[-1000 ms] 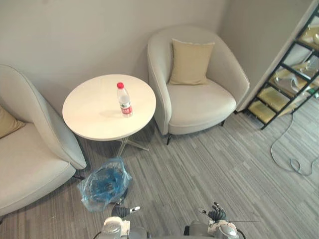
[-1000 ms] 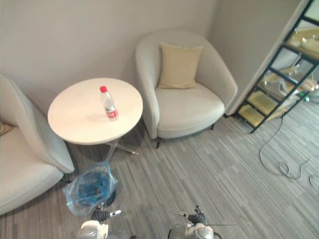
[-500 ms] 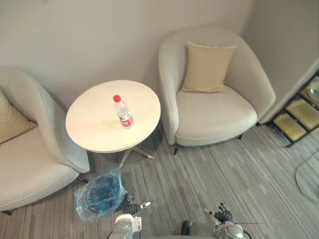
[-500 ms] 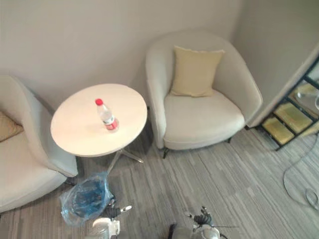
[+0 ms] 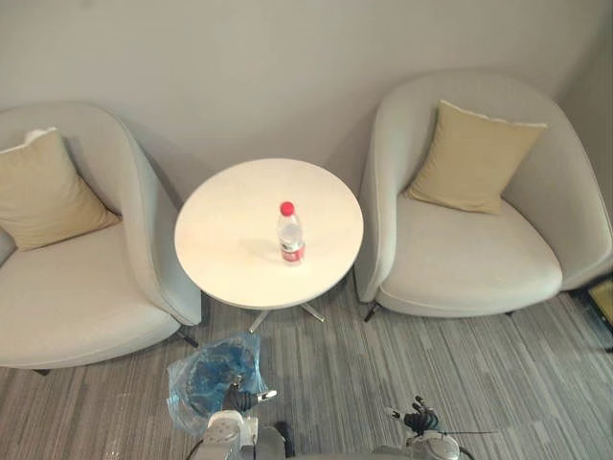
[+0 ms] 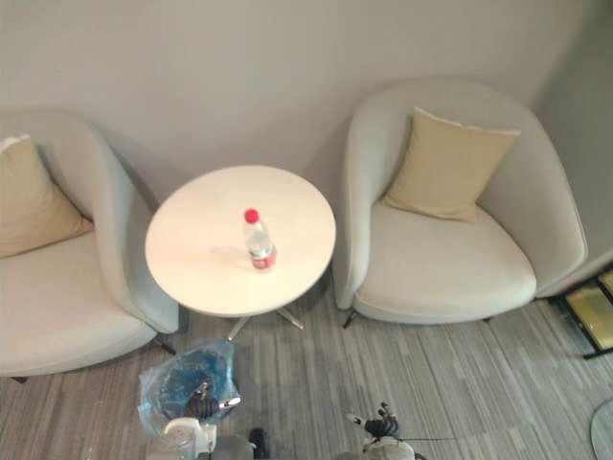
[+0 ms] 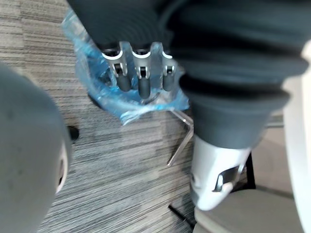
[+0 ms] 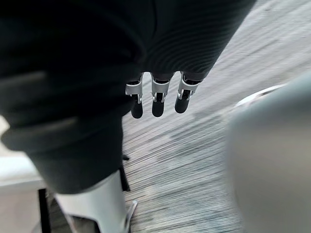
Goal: Gather rubbish on tea table into small bin, then transfer packed bag to large trash can.
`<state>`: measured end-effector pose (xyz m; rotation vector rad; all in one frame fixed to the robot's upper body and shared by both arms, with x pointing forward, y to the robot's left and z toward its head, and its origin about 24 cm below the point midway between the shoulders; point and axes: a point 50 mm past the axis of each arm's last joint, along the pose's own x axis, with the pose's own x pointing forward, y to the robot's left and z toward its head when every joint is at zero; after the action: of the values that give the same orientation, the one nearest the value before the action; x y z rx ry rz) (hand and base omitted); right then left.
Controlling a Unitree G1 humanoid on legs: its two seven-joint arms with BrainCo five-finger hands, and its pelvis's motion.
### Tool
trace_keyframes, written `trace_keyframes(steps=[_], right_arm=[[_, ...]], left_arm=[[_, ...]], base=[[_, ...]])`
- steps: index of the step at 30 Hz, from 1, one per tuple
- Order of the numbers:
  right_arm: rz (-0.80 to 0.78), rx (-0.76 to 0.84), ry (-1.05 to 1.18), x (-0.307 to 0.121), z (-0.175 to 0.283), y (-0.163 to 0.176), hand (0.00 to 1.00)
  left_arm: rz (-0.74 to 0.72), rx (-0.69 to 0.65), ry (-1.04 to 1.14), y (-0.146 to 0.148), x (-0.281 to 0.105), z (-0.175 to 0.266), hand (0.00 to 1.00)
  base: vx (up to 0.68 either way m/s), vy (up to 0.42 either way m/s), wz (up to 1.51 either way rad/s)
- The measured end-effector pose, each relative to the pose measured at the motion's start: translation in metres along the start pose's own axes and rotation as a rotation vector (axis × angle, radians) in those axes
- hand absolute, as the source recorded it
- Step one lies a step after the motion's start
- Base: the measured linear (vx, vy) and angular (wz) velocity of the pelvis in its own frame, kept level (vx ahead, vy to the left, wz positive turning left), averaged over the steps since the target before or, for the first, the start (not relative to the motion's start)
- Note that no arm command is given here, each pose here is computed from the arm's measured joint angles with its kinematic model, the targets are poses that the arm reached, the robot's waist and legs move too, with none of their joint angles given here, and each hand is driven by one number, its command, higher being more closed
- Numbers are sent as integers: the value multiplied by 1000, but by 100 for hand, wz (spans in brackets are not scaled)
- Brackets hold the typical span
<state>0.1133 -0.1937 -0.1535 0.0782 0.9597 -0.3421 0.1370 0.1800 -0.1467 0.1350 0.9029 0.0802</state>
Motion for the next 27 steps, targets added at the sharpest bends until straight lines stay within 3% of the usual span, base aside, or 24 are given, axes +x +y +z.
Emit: trace_keyframes(steps=[8,14,22,27], right_arm=[[-1,8,13,-1,-4,-1,0],[-30,-14,7,0,-1,-13,0],[-53,-73,-5,-1,-2,-13,0],[-68,-90,-265,-9,47,-16,0]], left_arm=[[21,-22,21,4,-1,-5,0],[10,-72,52,-8,-5,-14,0],[29,-35,77,3,-5,-20,0],[29,8,87,6,-5,-22,0]], base=[[217,-97,94],[179,-114,17],[10,26,7],[-50,58,2]])
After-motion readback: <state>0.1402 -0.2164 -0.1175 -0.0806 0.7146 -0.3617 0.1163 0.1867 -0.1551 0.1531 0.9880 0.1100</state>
